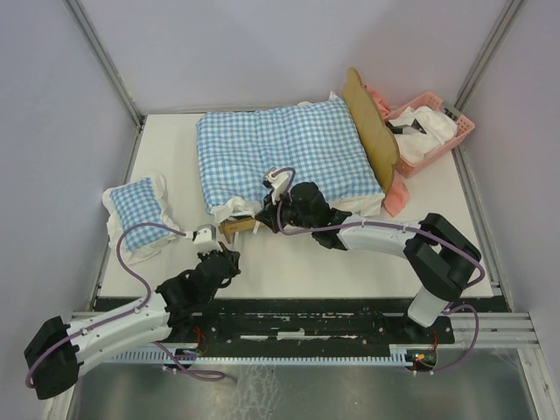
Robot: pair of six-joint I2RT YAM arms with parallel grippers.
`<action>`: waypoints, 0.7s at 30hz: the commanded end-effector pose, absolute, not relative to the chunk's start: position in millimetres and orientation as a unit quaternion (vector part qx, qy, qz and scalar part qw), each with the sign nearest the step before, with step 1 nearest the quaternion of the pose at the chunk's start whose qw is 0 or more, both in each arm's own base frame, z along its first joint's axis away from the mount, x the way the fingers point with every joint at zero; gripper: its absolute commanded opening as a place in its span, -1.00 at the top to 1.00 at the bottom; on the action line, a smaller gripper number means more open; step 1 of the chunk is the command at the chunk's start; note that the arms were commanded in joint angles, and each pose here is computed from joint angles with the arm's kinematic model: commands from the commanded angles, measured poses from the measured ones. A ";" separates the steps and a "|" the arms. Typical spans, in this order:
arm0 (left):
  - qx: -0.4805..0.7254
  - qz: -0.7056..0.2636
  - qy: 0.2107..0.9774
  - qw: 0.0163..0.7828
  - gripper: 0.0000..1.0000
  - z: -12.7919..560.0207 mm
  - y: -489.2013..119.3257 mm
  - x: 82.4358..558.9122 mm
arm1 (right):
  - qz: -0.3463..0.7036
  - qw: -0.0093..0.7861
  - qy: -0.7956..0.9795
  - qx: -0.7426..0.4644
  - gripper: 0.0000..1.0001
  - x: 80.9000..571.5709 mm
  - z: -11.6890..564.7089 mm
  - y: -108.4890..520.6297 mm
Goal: Set up the pet bed
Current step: Cross the ropes on the bed frame.
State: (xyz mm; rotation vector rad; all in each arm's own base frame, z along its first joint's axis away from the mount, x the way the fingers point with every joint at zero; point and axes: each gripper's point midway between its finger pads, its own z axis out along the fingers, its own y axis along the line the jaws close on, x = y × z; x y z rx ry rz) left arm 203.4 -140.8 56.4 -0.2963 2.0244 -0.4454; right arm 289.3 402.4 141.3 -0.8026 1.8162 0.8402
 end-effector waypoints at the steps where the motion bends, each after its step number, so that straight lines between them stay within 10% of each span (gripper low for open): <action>1: -0.118 -0.208 0.842 0.484 0.95 58.3 -147.5 196.4 | 0.450 0.442 0.705 -0.325 0.96 248.6 173.6 430.7; 18: -0.111 -0.245 0.827 0.493 0.95 65.9 -146.9 188.9 | 0.528 0.451 0.694 -0.192 0.96 256.0 166.9 481.5; 21: -0.144 -0.233 0.814 0.512 0.65 69.4 -137.3 196.4 | 0.481 0.467 0.707 -0.228 0.96 257.0 159.8 468.3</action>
